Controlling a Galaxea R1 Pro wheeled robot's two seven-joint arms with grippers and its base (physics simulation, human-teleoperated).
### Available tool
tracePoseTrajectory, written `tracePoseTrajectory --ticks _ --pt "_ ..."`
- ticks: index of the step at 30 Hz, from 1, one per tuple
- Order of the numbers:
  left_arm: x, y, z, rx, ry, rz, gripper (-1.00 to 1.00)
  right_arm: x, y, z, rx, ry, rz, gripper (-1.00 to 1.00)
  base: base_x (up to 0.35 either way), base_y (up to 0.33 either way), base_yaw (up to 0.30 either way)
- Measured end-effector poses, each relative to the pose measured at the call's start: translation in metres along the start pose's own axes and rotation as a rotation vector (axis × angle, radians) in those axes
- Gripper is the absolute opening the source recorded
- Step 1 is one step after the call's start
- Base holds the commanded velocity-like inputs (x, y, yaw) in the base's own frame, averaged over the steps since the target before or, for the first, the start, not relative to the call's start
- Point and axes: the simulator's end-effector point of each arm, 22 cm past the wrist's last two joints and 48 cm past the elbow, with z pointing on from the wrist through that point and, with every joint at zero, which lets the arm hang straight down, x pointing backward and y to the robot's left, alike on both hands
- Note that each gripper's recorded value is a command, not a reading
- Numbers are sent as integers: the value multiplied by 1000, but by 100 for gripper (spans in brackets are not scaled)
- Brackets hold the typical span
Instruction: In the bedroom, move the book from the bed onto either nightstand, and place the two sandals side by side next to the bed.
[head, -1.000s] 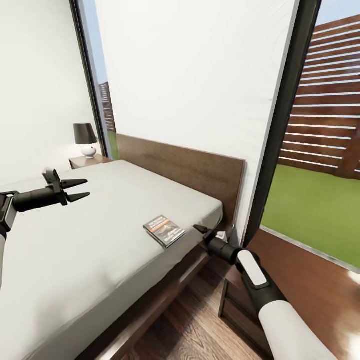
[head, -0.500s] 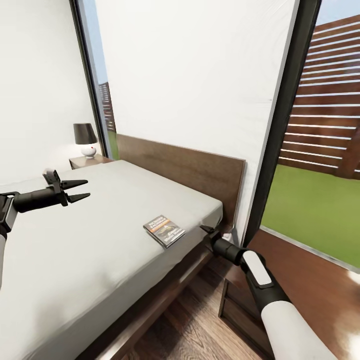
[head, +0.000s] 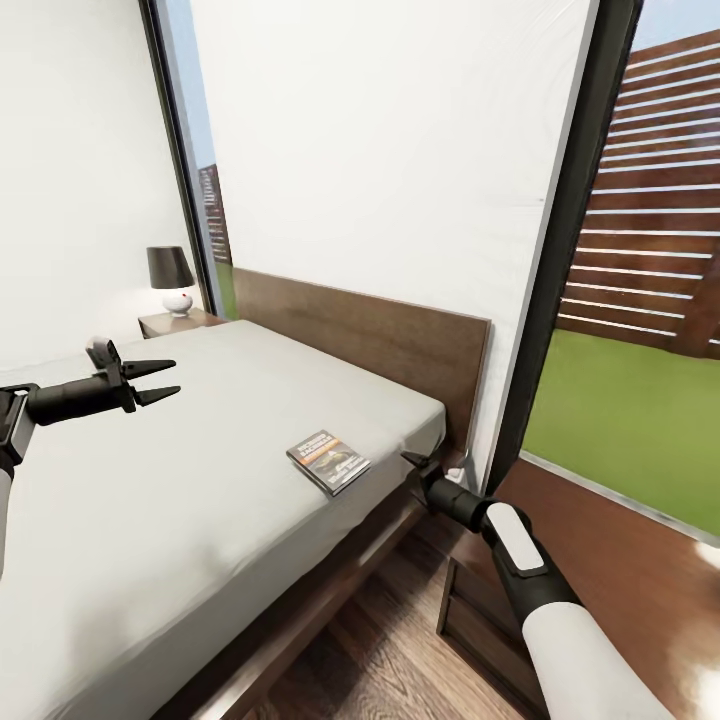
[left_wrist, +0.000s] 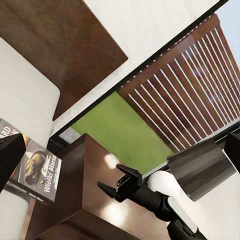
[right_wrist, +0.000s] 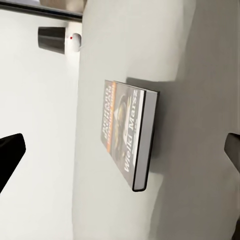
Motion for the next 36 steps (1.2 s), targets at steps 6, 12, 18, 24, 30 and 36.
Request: tracePoseTrajectory --ticks 6,12,18,24,30,36 --pt "0 0 0 -1 1 0 100 9 -14 2 27 20 16 100 0 0 0" --pt "0 1 -1 -2 0 0 100 21 -32 4 60 44 42 100 0 0 0" --pt "-2 2 -5 -9 -4 1 100 26 -40 5 74 53 53 100 0 0 0" --pt "-3 3 -8 -13 -6 1 100 27 -42 5 78 55 56 100 0 0 0" --pt "-3 3 -8 -14 -7 0 100 27 -42 5 78 55 58 100 0 0 0" --pt "-3 3 -9 -15 -7 0 100 28 -41 6 75 56 59 100 0 0 0"
